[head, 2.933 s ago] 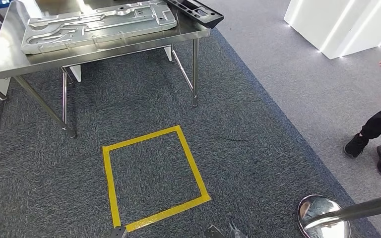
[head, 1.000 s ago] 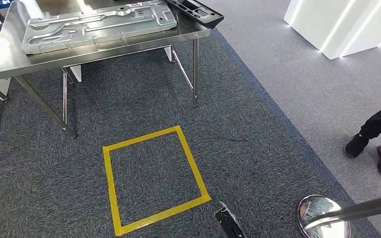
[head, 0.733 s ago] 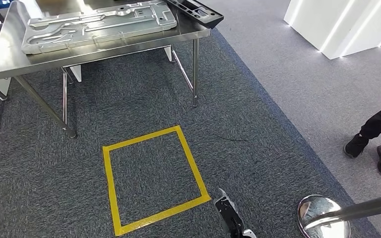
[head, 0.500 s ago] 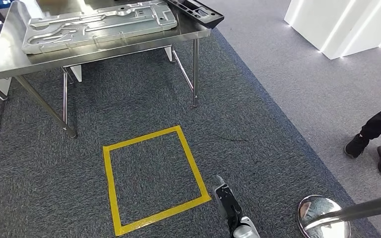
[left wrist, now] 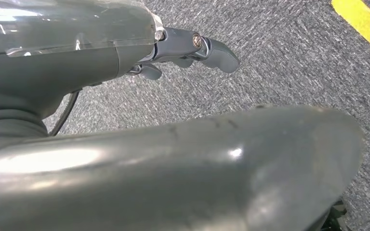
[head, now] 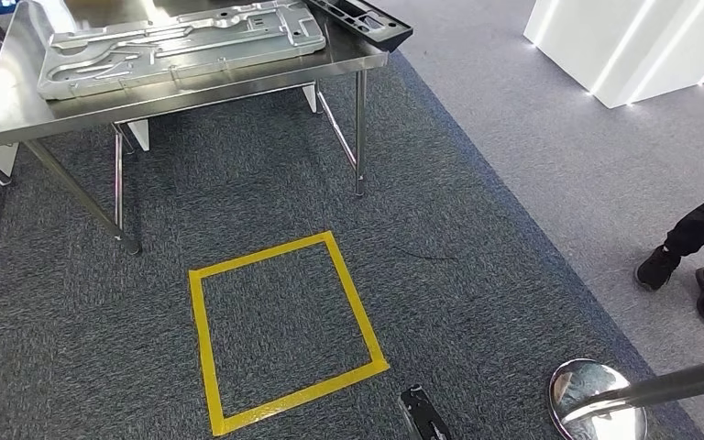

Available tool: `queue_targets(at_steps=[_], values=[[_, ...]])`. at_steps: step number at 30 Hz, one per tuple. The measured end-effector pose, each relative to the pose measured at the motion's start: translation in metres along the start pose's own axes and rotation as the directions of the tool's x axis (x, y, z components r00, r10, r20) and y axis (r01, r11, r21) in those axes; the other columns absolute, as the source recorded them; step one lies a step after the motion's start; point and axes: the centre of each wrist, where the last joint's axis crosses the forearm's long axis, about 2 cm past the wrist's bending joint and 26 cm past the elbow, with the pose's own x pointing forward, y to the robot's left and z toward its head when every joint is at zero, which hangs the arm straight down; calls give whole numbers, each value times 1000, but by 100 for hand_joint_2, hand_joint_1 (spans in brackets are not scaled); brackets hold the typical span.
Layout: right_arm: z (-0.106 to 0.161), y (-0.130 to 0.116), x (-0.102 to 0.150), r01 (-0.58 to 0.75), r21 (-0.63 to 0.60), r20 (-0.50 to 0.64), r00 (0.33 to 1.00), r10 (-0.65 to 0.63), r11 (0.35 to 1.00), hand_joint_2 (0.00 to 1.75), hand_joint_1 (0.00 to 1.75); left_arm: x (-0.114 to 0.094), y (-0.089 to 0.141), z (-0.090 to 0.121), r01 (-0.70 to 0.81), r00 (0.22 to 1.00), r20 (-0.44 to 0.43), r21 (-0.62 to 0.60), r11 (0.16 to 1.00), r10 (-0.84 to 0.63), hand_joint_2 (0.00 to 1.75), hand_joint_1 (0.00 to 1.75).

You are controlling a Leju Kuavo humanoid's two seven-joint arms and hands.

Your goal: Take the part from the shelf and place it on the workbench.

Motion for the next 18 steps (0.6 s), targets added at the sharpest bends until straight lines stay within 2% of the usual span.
queue_targets(at_steps=[11, 18], values=[[3, 0, -4, -2, 5, -28, 1000, 2, 1000, 0, 0, 0, 0, 0, 0, 1000, -4, 0, 1000, 0, 0, 0], [12, 3, -16, 17, 11, -140, 990, -15, 1000, 0, 0, -1, 1, 0, -26, 1000, -11, -3, 1000, 26, 0, 0]])
